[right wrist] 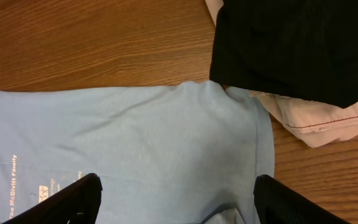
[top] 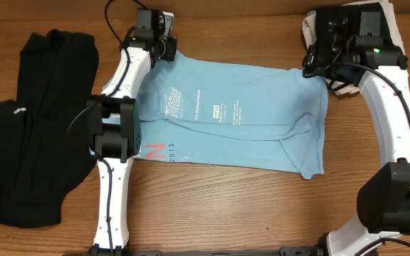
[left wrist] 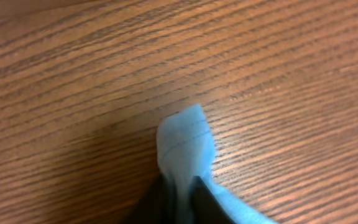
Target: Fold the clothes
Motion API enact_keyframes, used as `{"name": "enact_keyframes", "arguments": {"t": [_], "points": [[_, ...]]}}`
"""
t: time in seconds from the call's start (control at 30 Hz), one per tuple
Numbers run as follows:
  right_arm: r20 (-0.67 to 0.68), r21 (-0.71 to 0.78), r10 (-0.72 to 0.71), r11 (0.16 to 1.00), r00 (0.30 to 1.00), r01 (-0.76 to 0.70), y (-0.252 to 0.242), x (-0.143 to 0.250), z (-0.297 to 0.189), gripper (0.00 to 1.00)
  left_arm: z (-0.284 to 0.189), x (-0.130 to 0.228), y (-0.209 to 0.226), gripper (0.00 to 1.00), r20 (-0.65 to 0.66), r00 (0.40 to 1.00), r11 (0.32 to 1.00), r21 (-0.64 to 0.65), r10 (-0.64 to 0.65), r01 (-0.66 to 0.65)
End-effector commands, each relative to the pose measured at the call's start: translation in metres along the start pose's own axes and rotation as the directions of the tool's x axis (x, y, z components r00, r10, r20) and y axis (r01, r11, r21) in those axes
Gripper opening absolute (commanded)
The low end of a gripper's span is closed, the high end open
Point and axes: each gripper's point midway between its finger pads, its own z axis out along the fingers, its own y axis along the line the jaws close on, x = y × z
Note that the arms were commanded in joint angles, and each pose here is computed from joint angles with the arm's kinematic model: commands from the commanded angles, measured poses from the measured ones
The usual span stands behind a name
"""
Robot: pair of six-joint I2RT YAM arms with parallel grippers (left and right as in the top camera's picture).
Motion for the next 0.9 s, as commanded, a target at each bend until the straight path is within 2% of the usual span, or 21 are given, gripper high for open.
{"name": "enact_keyframes", "arguments": {"t": [0.0, 0.23, 0.37, 0.43, 0.57, 0.87], "points": [[0.028, 0.007, -0.005, 1.000, 1.000, 0.005, -0.002, -0.008, -0.004, 0.81, 0.000, -0.005, -0.003, 0.04, 0.014, 1.000, 1.000, -0.004, 0.013, -0.013], [0.063, 0.011, -0.036, 0.999, 0.997, 0.035, -0.003, -0.018, 0.004, 0.78, -0.030, -0.036, -0.005, 0.04, 0.041, 0.999, 1.000, -0.009, -0.010, 0.010], [0.050, 0.014, -0.049, 0.999, 0.998, 0.048, -0.006, -0.019, 0.029, 0.76, -0.064, -0.053, -0.007, 0.04, 0.022, 1.000, 1.000, -0.015, -0.014, 0.014], [0.033, 0.015, -0.051, 0.999, 0.998, 0.051, -0.009, -0.016, 0.048, 0.75, -0.081, -0.057, -0.001, 0.04, 0.003, 1.000, 0.998, -0.058, -0.018, 0.018], [0.001, 0.023, -0.074, 0.997, 0.997, 0.074, -0.015, -0.010, 0.094, 0.76, -0.105, -0.048, 0.014, 0.04, -0.066, 0.997, 0.985, -0.166, -0.050, 0.039], [0.037, 0.051, -0.078, 0.996, 0.996, 0.076, -0.027, -0.013, 0.152, 0.72, -0.109, -0.022, 0.017, 0.04, -0.170, 0.983, 0.983, -0.182, -0.065, 0.033]]}}
